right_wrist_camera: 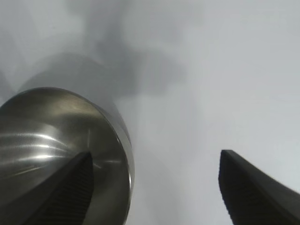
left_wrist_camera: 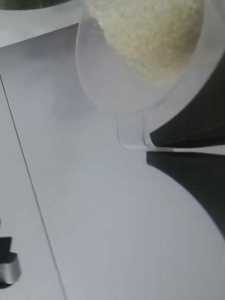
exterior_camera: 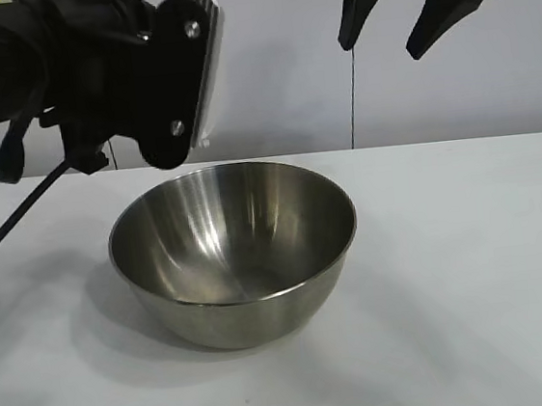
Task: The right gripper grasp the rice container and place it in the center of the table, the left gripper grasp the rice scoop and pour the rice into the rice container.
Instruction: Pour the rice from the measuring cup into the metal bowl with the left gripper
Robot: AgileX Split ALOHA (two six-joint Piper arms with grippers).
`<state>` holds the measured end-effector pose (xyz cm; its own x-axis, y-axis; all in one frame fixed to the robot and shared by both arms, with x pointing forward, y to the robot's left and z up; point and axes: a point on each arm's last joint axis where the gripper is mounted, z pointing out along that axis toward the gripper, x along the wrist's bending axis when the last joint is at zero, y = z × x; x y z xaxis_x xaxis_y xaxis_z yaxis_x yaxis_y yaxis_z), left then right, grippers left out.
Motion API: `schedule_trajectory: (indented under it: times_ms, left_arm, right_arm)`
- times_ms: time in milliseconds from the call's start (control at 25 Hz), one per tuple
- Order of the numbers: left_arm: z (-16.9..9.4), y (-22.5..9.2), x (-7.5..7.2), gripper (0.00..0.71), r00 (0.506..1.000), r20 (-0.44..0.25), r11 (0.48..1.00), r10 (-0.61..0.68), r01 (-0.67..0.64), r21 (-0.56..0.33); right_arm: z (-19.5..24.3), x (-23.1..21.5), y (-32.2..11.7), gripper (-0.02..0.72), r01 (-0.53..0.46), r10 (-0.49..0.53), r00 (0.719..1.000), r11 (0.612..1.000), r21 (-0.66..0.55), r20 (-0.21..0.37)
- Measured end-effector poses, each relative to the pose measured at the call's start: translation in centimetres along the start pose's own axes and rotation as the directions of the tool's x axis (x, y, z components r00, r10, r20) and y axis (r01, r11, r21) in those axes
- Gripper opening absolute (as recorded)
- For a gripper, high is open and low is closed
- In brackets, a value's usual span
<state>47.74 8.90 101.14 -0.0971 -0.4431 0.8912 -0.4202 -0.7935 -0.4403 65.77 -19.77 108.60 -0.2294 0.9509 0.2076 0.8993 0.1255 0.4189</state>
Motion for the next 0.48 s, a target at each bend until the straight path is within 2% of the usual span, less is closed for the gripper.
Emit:
schedule_trajectory:
  times_ms: [280,480]
  left_arm:
    - [0.03,0.52,-0.30,0.009,0.978,0.031,0.976,0.208,-0.205,-0.067]
    - [0.07,0.61,-0.56,0.009,0.963,0.049,0.962,0.266,-0.261,-0.080]
  right_arm:
    - [0.00,0.01,0.02,0.516,0.000,0.000,1.000,1.000,-0.002,-0.001]
    - [0.00,0.01,0.03,0.516,0.000,0.000,1.000,1.000,-0.003,-0.001]
